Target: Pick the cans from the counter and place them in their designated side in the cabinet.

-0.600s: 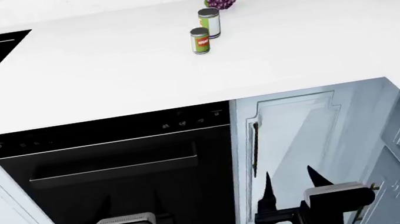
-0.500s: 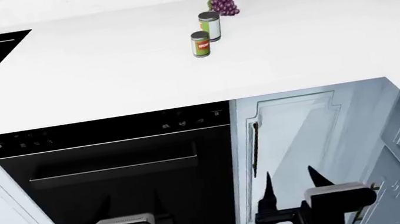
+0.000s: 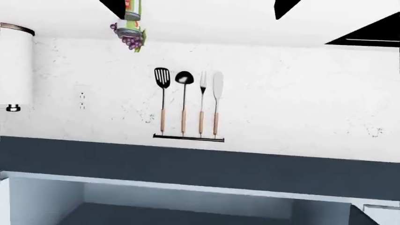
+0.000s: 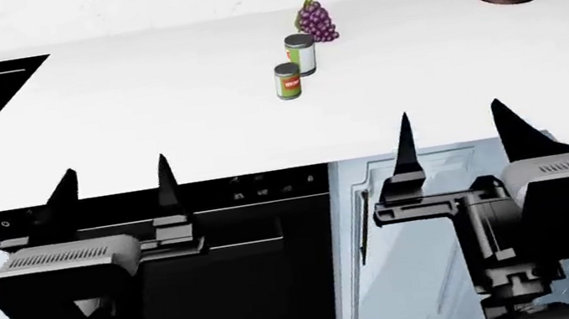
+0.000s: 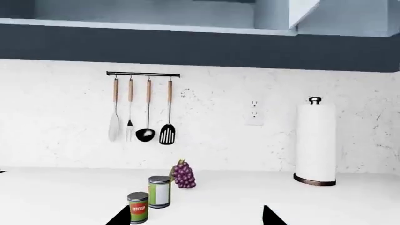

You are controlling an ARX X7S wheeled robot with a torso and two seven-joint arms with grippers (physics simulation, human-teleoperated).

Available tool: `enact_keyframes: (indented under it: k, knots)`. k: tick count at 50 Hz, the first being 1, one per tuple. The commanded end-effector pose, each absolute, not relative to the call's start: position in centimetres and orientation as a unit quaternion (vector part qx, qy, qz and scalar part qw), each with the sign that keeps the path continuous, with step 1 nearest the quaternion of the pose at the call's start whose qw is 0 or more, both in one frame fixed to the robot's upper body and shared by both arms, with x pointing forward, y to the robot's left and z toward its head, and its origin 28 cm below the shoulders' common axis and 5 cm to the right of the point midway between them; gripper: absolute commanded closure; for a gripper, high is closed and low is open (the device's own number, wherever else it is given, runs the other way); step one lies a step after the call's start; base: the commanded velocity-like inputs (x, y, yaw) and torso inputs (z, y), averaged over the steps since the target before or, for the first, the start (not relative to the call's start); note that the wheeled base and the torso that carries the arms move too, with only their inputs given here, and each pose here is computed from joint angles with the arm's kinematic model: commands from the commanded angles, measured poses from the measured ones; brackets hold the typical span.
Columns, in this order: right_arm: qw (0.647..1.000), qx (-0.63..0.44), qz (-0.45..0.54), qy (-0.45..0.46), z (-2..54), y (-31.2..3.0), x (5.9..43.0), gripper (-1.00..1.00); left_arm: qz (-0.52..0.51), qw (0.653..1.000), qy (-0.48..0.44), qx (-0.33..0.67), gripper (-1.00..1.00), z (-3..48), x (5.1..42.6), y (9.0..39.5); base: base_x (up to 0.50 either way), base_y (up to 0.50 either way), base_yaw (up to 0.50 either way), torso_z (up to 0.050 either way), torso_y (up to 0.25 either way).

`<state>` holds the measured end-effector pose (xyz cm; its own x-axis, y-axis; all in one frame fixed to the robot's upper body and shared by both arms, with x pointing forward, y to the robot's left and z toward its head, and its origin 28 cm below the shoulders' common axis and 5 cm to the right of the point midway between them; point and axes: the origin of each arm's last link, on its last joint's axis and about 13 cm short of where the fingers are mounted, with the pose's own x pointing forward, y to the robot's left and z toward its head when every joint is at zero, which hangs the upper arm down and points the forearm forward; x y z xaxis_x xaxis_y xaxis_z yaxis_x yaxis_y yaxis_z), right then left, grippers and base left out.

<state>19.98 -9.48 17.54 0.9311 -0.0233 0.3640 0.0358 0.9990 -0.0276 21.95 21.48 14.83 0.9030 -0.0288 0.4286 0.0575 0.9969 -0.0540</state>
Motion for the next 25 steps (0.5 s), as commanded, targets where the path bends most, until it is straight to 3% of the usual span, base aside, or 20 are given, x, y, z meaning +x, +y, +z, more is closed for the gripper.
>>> enact_keyframes:
  k: [1,25]
  knots:
    - [0.972,-0.034,-0.005,-0.232,20.3,-9.13,18.01,-1.0,-0.03,0.96,-0.277,-0.016,-1.0,18.49,20.47,21.43,0.5,0.12,0.0,0.0,0.0]
    - [0.974,-0.046,0.028,-0.222,20.18,-8.34,18.14,-1.0,-0.038,0.961,-0.275,0.021,-1.0,18.17,20.42,20.81,0.49,0.3,0.0,0.0,0.0]
